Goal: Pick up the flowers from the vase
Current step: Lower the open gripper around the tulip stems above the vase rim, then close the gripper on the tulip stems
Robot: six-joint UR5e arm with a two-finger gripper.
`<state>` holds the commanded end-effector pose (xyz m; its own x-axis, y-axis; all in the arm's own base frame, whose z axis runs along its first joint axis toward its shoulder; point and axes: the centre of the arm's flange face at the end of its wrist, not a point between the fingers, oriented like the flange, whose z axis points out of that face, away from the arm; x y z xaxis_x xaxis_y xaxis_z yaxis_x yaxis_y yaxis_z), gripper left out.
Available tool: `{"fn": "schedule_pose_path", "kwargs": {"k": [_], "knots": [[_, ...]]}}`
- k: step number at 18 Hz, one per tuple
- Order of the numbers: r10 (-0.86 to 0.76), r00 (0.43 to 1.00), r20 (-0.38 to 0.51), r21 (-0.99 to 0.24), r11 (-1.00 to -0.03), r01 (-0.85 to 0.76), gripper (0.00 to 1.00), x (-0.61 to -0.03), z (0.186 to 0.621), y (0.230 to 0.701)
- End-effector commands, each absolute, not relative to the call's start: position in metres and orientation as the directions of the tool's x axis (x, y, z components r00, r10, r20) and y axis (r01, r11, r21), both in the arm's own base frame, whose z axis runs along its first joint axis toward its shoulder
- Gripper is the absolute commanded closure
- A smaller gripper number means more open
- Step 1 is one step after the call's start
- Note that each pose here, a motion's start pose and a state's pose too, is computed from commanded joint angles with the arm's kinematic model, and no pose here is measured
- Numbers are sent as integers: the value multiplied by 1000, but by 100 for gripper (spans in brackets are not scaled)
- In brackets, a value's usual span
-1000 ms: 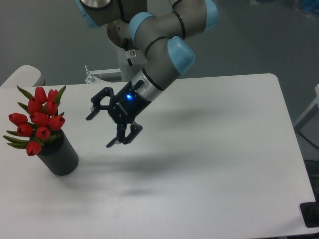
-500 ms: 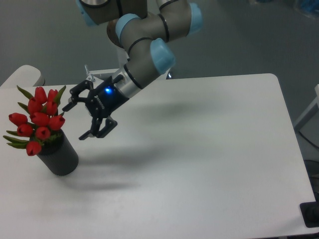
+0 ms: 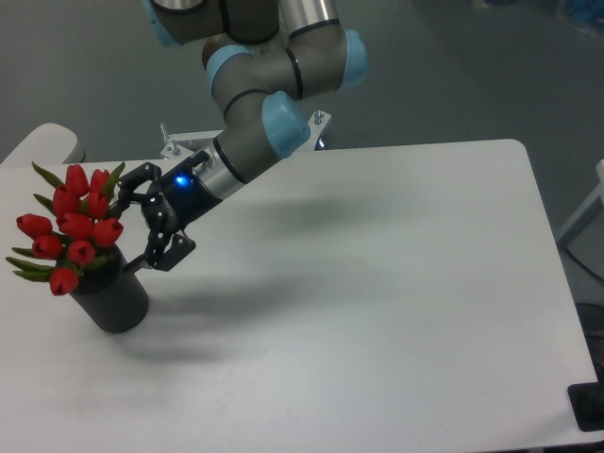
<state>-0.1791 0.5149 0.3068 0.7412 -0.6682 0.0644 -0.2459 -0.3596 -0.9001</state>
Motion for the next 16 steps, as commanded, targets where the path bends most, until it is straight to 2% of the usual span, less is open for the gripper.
{"fn": "schedule_pose_path", "kwargs": {"k": [10,11,16], "knots": [[-690,717,98,-914,-347,-210,0,-164,300,522],[-693,714,98,-919,-339,-203,2,-162,301,523],[-698,710,91,-928,-319,-194,27,-163,304,524]]}}
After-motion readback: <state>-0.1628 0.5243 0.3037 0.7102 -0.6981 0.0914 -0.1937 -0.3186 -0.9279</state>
